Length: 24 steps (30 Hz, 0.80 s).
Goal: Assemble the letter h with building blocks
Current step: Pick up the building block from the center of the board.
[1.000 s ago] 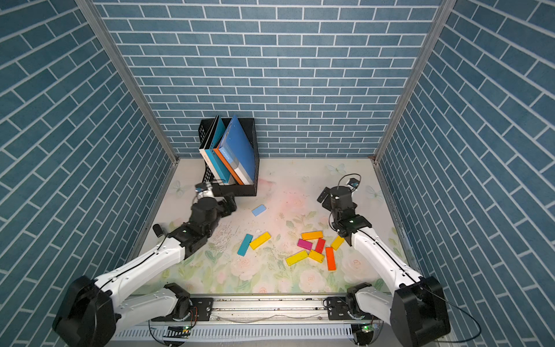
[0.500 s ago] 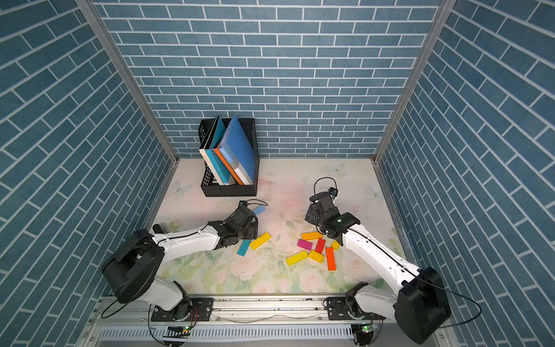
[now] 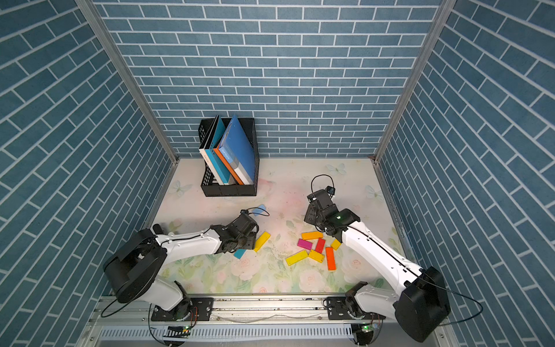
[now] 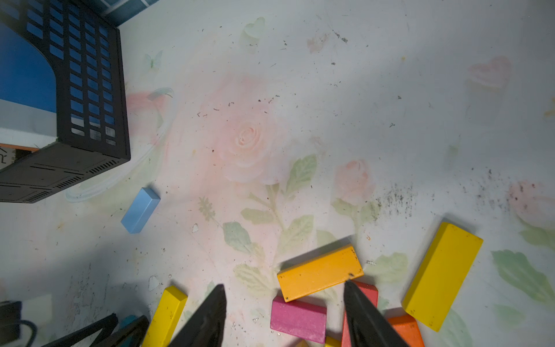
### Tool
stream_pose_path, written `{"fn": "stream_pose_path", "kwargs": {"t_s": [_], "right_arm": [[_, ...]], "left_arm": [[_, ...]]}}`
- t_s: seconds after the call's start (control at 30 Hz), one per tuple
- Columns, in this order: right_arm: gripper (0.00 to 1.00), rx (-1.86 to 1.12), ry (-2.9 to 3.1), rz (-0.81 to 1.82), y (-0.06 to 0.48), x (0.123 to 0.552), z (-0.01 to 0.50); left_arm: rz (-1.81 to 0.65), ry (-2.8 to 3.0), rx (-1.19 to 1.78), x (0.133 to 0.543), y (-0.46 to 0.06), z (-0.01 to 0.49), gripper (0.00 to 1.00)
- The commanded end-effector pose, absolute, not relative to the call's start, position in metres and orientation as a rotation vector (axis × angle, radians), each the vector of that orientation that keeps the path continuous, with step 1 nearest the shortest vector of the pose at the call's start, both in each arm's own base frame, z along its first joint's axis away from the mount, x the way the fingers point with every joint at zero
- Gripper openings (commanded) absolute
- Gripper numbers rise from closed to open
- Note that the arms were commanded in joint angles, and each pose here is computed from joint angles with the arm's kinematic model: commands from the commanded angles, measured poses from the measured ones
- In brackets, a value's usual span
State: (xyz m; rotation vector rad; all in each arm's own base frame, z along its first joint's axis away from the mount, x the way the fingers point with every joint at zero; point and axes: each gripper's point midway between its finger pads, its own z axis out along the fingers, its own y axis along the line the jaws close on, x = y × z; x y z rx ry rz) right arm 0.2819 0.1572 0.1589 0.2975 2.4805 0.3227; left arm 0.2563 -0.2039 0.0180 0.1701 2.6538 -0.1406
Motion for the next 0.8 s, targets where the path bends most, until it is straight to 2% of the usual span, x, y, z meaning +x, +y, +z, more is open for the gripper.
{"fn": "stream_pose_path", "kwargs": {"t_s": [0.0,0.13,0.43,0.77], "right_arm": [[0.63,0.315,2.493,0.323,0.156,0.277,0.162],[0.63,0.314,2.490,0.320,0.154,0.276,0.162],[0.58,0.298,2.464,0.297,0.149,0.275,0.170],[0.58,0.298,2.450,0.300,0.146,0.274,0.173]], "left_arm": [[-0.104,2.783,0.173,0.228,-0.192,-0.007,0.64],[-0.081,2.789,0.174,0.223,-0.187,-0.007,0.63],[-0.107,2.830,0.236,0.220,-0.208,-0.014,0.32],[-0.304,2.891,0.280,0.214,-0.277,-0.023,0.13]]}}
